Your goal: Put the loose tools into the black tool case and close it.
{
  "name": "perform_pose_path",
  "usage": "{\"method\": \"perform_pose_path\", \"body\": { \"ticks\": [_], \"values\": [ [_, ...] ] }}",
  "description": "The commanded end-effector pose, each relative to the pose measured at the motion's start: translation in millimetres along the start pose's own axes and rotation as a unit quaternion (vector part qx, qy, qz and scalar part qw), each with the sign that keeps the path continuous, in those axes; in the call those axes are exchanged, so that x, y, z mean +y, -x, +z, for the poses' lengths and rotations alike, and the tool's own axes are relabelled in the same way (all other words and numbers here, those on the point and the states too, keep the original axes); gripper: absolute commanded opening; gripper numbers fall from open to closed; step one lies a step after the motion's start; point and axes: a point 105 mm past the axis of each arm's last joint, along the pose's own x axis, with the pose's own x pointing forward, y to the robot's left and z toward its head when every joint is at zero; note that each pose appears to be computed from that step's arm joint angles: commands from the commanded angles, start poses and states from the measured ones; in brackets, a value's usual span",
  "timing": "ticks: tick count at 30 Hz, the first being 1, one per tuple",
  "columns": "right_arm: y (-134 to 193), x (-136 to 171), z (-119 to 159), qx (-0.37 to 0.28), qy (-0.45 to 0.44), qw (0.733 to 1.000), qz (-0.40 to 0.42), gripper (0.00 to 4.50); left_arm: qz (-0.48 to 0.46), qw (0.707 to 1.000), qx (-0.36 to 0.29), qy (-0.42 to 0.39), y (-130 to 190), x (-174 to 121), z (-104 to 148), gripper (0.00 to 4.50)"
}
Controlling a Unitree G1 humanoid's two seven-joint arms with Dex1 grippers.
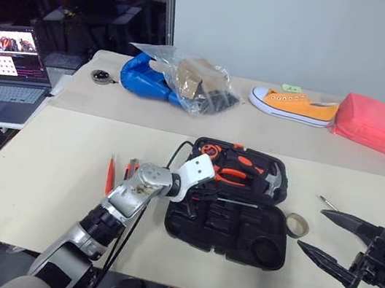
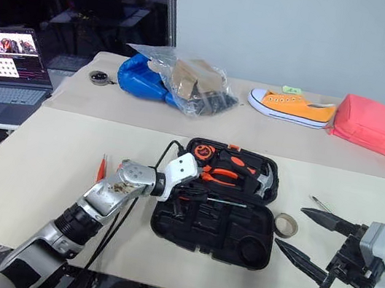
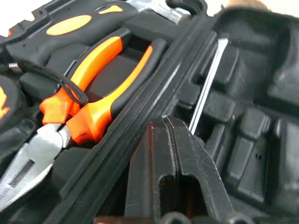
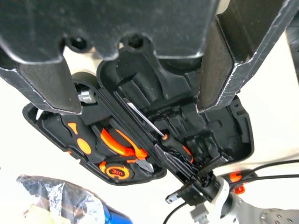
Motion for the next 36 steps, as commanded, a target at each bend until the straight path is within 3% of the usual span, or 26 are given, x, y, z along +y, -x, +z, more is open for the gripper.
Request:
{"method": "perform_pose_path", "body": {
  "ticks": [1,7,10,14,16,18,21,25,31,36],
  "values": [
    [0,-1,10,-0.007,0.018,1.000,-0.003,4.50,-0.039,0.994,0.100,-0.015,0,-9,-51,0.03],
    [-3,-1,7,-0.005,0.015,1.000,-0.003,4.50,-0.061,0.979,0.140,-0.133,0,-6,-66,0.03],
    [-4,-2,6,-0.004,0.014,1.000,-0.009,4.50,-0.058,0.981,0.122,-0.140,-3,-6,-64,0.03],
    [-8,-12,5,-0.011,0.007,0.998,-0.054,4.50,-0.016,0.995,-0.011,-0.100,7,9,-12,0.03],
    [-6,-18,1,-0.002,0.000,0.997,-0.082,4.50,0.001,0.992,-0.105,-0.069,26,16,28,0.03],
    [-3,-23,-6,0.017,-0.016,0.994,-0.104,4.50,-0.011,0.987,-0.159,-0.029,46,17,54,0.03],
    [2,-27,-15,0.067,-0.036,0.990,-0.118,4.50,-0.049,0.981,-0.189,0.007,79,10,75,0.80],
    [14,-37,-25,0.146,-0.026,0.981,-0.128,4.50,-0.079,0.978,-0.193,0.014,104,-8,88,2.21],
    [46,-73,-47,0.240,-0.025,0.951,-0.195,4.50,-0.111,0.976,-0.187,0.032,118,-38,93,4.41],
    [53,-103,-67,0.356,0.002,0.905,-0.233,4.50,-0.134,0.974,-0.178,0.036,124,-50,96,4.41]
  ]
}}
